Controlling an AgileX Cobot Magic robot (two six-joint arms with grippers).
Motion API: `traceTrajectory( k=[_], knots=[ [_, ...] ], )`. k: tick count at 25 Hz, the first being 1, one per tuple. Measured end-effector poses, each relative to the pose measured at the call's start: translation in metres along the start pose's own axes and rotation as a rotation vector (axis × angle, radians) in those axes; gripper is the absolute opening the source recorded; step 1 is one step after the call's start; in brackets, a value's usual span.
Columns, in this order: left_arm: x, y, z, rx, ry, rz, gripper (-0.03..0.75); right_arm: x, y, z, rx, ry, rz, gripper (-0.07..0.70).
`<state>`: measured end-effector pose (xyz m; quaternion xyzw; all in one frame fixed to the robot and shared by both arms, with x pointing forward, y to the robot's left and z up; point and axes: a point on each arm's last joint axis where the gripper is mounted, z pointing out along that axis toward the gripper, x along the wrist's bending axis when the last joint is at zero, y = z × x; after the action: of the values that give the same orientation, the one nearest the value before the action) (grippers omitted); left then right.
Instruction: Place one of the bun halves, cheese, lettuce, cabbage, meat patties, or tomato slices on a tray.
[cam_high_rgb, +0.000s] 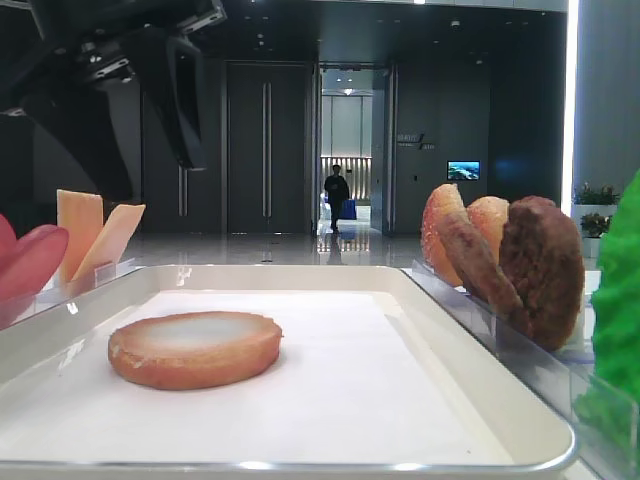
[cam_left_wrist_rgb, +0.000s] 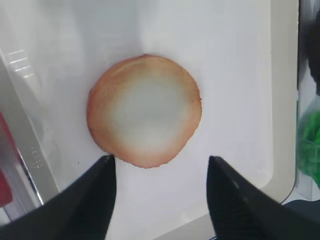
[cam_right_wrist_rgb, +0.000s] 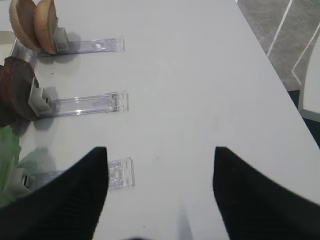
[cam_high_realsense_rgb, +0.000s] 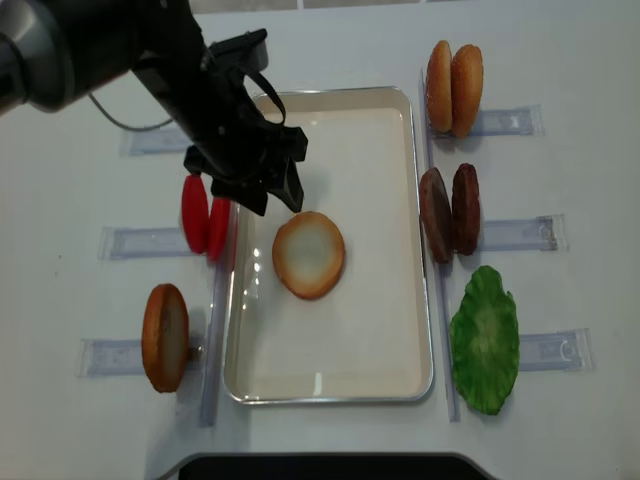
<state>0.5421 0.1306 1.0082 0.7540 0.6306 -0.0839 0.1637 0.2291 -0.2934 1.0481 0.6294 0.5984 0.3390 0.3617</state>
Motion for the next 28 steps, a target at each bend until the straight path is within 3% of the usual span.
traceTrajectory(
  k=[5,12,16,19,22,25,28],
  knots=[
    [-0.011,0.016,-0.030,-0.038,0.023,-0.018,0.440,0.000,0.000,0.000,0.000,0.000,0.000,0.433],
    [-0.012,0.028,-0.073,-0.103,0.175,-0.085,0.440,0.000,0.000,0.000,0.000,0.000,0.000,0.433],
    [-0.005,0.029,-0.078,-0.132,0.254,-0.069,0.435,0.000,0.000,0.000,0.000,0.000,0.000,0.433],
    [0.019,0.036,-0.087,-0.174,0.385,-0.068,0.433,0.000,0.000,0.000,0.000,0.000,0.000,0.433],
    [0.060,0.043,-0.103,-0.205,0.516,-0.092,0.433,0.000,0.000,0.000,0.000,0.000,0.000,0.433],
    [0.100,0.045,-0.119,-0.207,0.605,-0.128,0.433,0.000,0.000,0.000,0.000,0.000,0.000,0.433],
    [0.125,0.042,-0.129,-0.198,0.638,-0.155,0.433,0.000,0.000,0.000,0.000,0.000,0.000,0.433]
  ],
)
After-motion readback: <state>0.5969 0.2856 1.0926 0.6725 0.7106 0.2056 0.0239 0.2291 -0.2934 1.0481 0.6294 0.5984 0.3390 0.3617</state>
